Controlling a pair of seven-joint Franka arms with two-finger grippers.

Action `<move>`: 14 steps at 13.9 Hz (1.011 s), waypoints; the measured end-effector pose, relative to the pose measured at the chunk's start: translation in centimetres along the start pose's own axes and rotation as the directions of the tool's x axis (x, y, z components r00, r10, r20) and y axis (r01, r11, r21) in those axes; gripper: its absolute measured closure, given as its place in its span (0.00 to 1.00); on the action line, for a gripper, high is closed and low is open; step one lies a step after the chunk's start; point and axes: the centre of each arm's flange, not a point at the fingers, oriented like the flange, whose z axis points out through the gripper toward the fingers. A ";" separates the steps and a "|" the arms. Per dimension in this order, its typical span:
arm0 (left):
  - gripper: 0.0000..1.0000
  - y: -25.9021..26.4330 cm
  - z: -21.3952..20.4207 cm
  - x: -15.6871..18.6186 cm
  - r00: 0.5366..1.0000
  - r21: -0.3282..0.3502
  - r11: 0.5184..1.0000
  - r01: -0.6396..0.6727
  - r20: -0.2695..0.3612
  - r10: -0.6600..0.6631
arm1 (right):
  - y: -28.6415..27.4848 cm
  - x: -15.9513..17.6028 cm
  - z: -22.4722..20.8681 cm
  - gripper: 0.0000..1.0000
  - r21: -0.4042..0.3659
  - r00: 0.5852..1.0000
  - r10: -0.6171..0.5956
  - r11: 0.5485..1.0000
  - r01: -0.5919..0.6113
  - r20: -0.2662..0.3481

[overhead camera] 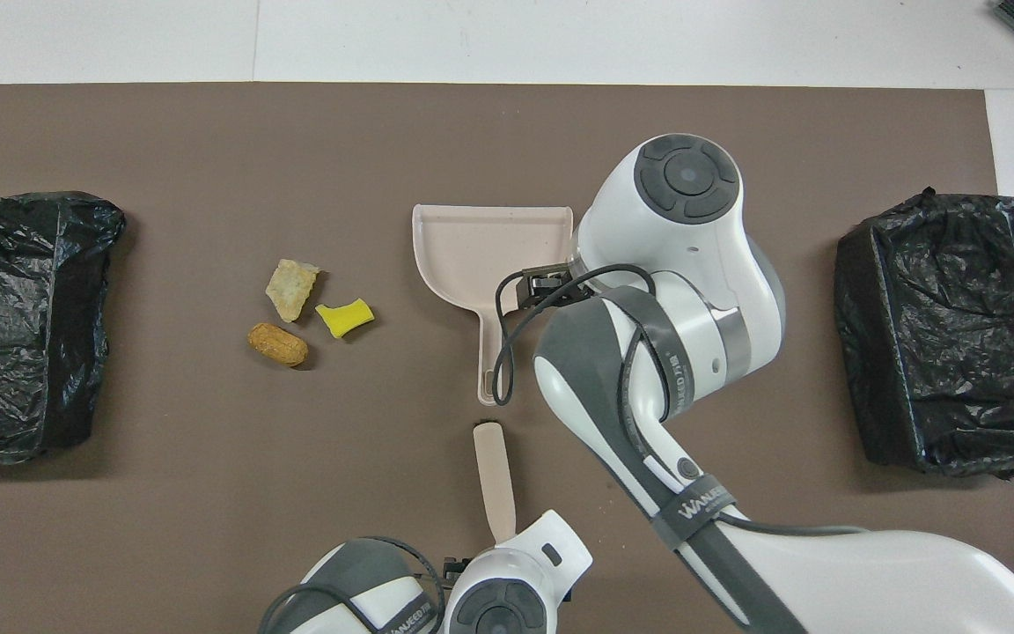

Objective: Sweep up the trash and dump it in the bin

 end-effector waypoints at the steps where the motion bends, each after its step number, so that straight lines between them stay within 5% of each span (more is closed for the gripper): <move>1: 0.07 0.2 0.2 -0.3 1.000 0.002 1.000 0.009 0.003 -0.009 | -1.1 0.1 0.7 0.00 0.003 1.000 0.006 1.000 -0.006 -0.009; 3: 0.15 0.2 1.0 -0.9 1.000 0.017 1.000 0.014 0.015 -0.015 | -3.8 0.4 2.3 0.00 0.014 0.999 0.031 0.999 -0.031 -0.032; 7: 0.70 0.1 1.7 -1.1 1.000 0.028 0.999 0.018 0.025 -0.019 | -7.5 0.6 6.2 0.00 0.021 0.998 0.033 0.999 -0.032 -0.047; 10: 0.73 -0.3 0.9 -0.2 0.999 0.013 0.999 0.037 0.015 -0.037 | -7.8 0.5 6.7 0.00 0.020 0.998 0.042 0.999 -0.041 -0.043; 14: 0.73 -0.7 0.7 0.2 0.999 0.022 0.999 0.048 0.025 -0.048 | -8.4 -0.5 7.7 0.18 0.004 0.998 0.059 0.998 -0.059 -0.014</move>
